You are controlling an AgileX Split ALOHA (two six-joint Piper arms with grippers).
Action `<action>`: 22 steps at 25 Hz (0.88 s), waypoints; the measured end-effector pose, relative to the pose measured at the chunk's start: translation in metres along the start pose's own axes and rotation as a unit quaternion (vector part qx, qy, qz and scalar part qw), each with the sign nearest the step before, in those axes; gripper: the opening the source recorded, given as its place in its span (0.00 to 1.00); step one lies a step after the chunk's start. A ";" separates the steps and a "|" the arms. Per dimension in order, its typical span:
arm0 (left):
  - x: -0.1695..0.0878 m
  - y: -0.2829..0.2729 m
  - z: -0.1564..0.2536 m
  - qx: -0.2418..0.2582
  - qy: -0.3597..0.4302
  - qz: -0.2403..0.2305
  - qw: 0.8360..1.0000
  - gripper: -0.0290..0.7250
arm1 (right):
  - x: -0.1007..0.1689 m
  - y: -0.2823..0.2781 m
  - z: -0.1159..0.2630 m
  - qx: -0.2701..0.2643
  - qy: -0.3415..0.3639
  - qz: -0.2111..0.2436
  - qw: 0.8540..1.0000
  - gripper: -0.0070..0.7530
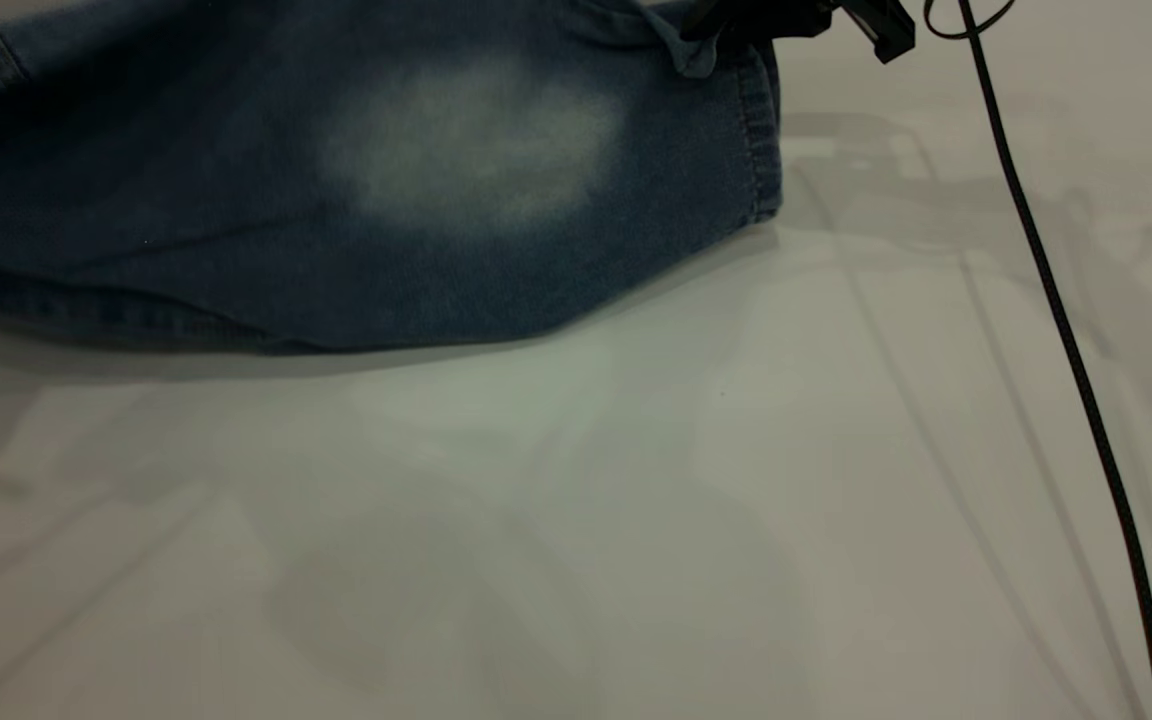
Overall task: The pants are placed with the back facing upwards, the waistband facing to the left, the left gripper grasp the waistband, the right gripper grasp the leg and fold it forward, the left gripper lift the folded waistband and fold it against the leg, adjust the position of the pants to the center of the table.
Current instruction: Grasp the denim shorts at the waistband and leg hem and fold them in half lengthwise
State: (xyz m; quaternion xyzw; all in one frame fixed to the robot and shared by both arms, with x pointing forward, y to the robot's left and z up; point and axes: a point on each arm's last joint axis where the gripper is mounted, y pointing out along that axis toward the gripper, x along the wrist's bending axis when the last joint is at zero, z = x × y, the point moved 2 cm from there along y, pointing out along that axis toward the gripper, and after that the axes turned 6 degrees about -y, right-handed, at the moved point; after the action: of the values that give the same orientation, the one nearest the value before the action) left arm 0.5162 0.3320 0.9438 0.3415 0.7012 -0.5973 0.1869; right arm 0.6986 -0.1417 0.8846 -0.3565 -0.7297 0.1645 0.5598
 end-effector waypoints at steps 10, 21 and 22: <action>0.031 0.040 0.000 -0.015 0.007 -0.081 0.997 0.20 | -0.019 0.015 0.010 0.020 0.005 0.017 1.000 0.03; 0.033 0.042 -0.014 -0.079 0.013 -0.084 0.993 0.20 | -0.025 0.017 0.003 -0.012 -0.005 0.040 0.999 0.03; 0.035 0.044 -0.015 -0.083 0.014 -0.088 0.993 0.20 | -0.023 0.019 0.003 -0.018 -0.007 0.041 0.999 0.03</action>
State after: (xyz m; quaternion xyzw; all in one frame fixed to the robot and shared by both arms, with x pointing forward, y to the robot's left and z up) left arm 0.5251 0.3576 0.8927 0.2700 0.7783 -0.5461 0.1521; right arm 0.7051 -0.1448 0.8555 -0.3948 -0.7215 0.1769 0.5406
